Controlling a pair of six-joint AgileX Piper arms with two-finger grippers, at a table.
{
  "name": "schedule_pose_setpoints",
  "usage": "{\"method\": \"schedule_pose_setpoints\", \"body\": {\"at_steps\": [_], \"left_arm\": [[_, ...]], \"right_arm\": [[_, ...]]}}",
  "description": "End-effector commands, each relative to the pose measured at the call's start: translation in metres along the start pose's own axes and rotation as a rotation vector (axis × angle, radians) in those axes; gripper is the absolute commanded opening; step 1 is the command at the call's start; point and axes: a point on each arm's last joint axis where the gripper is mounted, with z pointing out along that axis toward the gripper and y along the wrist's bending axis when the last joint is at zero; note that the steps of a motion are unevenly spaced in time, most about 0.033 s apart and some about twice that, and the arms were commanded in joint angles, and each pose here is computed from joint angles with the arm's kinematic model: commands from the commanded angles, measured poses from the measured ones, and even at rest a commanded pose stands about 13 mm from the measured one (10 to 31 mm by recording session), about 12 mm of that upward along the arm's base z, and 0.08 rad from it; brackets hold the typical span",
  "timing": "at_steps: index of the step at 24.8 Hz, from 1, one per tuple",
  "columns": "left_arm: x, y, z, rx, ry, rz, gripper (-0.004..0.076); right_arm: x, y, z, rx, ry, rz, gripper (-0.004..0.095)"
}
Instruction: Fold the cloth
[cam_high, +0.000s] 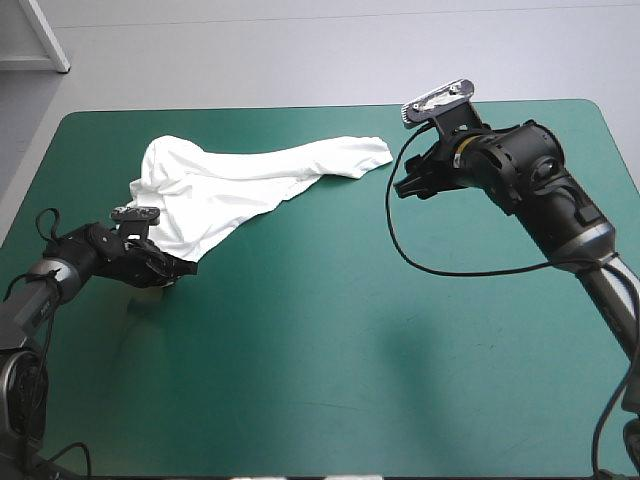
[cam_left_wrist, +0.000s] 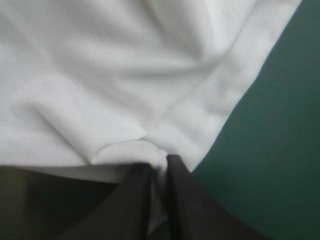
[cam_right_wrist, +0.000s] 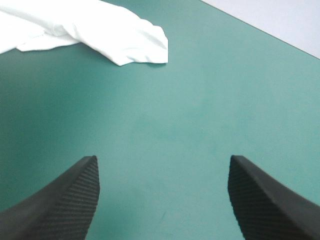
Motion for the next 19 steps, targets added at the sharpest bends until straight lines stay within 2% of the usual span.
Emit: {"method": "schedule_pose_setpoints", "body": {"at_steps": [1,5,8,19], "left_arm": [[0.006,-0.005,0.009,0.021,0.048,0.013,0.0021],[0.005,-0.004,-0.001,-0.016,0.034,0.054,0.0019],[0.003,-0.006,-0.015,-0.023,-0.005,0.049,0.0019],[0.008,-0.02,-0.063,-0.003,-0.072,0.017,0.0019]], "right_arm": [[-0.013,-0.009,0.004,0.008,-0.117,0.038,0.0675],[-0.011,-0.024,0.048,-0.07,-0.109,0.177,0.0674],[-0.005,-0.04,0.083,-0.082,-0.102,0.225,0.0675],[-0.023,-0.048,0.211,-0.139,-0.084,0.225,0.0671]]}}
